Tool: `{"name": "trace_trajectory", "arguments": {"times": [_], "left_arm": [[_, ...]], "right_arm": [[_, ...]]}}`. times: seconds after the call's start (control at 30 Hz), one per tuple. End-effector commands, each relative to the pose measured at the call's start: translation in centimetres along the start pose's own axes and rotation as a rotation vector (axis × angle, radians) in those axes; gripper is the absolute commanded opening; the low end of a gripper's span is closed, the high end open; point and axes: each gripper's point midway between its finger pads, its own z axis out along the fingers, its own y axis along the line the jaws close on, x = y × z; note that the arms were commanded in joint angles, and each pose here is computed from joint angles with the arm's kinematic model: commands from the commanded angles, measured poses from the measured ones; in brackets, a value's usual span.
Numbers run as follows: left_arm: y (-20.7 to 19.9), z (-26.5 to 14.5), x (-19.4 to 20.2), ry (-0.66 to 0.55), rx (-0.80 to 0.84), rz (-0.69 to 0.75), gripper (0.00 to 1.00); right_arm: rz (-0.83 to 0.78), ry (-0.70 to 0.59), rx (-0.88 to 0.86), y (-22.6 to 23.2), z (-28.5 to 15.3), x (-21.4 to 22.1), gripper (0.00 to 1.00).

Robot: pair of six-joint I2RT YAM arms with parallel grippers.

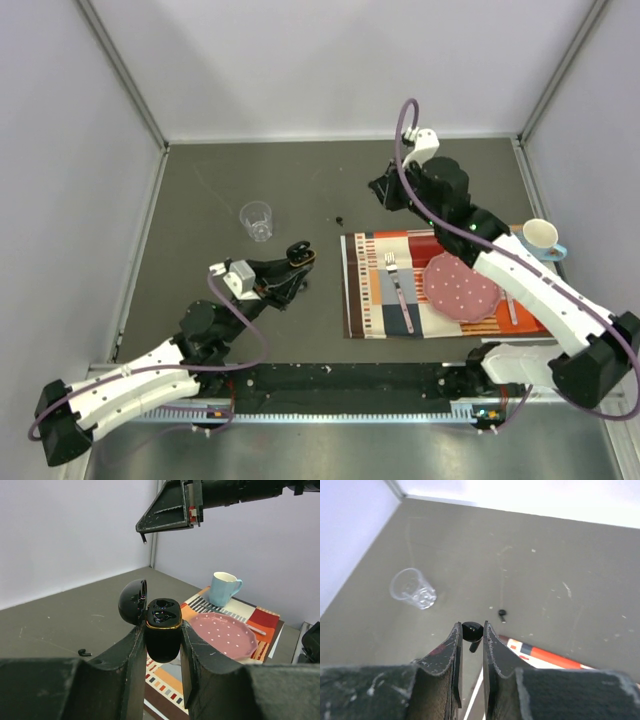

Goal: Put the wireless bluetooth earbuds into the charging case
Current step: Pick up the earbud from the center of the board, then place the earbud in the charging case.

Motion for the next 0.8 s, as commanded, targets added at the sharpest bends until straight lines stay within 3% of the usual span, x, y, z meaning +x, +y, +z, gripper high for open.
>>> {"name": "trace_trajectory", "arguments": {"times": [0.0,0.37,0.77], "left_arm": [[-1.5,0.8,-4.0,-0.120,0.073,0.024,0.00],[-1.9,0.7,-3.2,-0.106,0.112,0.083,0.00],[-1.7,0.4,-3.4,-0.143,0.110,0.118,0.00]], "right_arm": [[-0.076,-0.152,-0.247,5.9,-3.1,-2.2,0.00],[-0.123,-0.271,-0.564,13.5,-9.7,-1.6,0.00],[-0.102,-0.223,-0.721,18.8,-11.8,0.7,0.00]]}}
